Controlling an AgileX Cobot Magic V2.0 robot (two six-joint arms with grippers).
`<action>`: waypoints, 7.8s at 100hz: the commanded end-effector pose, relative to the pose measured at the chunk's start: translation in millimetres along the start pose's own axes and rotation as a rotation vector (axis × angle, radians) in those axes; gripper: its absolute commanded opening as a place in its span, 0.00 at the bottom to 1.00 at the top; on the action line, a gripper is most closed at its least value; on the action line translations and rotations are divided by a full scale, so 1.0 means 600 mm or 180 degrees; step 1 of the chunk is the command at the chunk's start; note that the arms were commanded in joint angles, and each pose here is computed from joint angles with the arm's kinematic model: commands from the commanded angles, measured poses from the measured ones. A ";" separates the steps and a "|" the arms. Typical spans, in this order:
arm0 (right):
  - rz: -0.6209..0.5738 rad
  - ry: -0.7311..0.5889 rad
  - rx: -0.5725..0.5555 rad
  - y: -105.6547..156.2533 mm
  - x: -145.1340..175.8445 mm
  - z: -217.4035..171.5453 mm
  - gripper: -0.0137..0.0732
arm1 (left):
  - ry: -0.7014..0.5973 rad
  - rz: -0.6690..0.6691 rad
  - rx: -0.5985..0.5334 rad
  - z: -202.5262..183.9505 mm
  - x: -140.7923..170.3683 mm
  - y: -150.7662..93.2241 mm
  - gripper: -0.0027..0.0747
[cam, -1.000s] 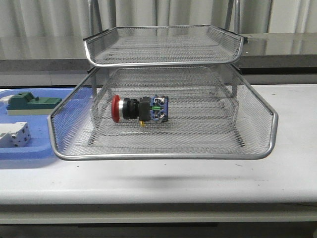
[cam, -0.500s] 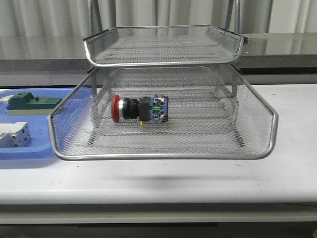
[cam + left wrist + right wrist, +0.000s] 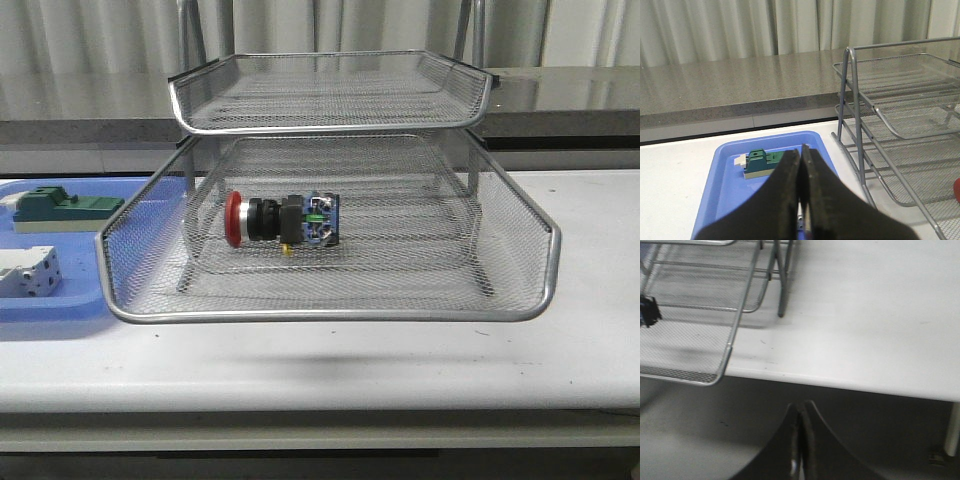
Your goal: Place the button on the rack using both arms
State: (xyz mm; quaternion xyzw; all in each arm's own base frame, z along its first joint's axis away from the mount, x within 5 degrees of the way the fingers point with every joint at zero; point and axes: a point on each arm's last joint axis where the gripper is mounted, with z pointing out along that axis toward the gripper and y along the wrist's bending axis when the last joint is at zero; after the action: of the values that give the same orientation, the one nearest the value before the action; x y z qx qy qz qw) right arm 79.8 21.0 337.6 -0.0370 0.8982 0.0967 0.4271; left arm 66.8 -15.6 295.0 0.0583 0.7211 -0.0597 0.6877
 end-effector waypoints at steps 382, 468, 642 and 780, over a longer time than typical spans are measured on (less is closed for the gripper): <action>-0.1613 -0.0539 -0.0747 0.117 -0.172 0.207 0.09 | -0.0251 -0.0083 -0.0121 -0.001 -0.024 0.006 0.01; -0.0679 -0.1220 0.0418 -0.025 -0.023 0.021 0.09 | -0.0251 -0.0083 -0.0121 -0.001 -0.024 0.006 0.01; -0.0359 -0.2168 0.0658 -0.046 0.112 0.034 0.09 | -0.0251 -0.0083 -0.0121 -0.001 -0.024 0.006 0.01; -0.0470 -0.2452 0.0166 -0.046 0.196 0.098 0.09 | -0.0245 -0.0084 -0.0121 -0.001 -0.023 0.006 0.01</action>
State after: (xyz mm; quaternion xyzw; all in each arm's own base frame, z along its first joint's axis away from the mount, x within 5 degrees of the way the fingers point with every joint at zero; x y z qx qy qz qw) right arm 56.3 7.9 197.8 -0.0523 0.7069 0.0477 0.7038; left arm 66.8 -15.6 295.0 0.0583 0.7211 -0.0597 0.6877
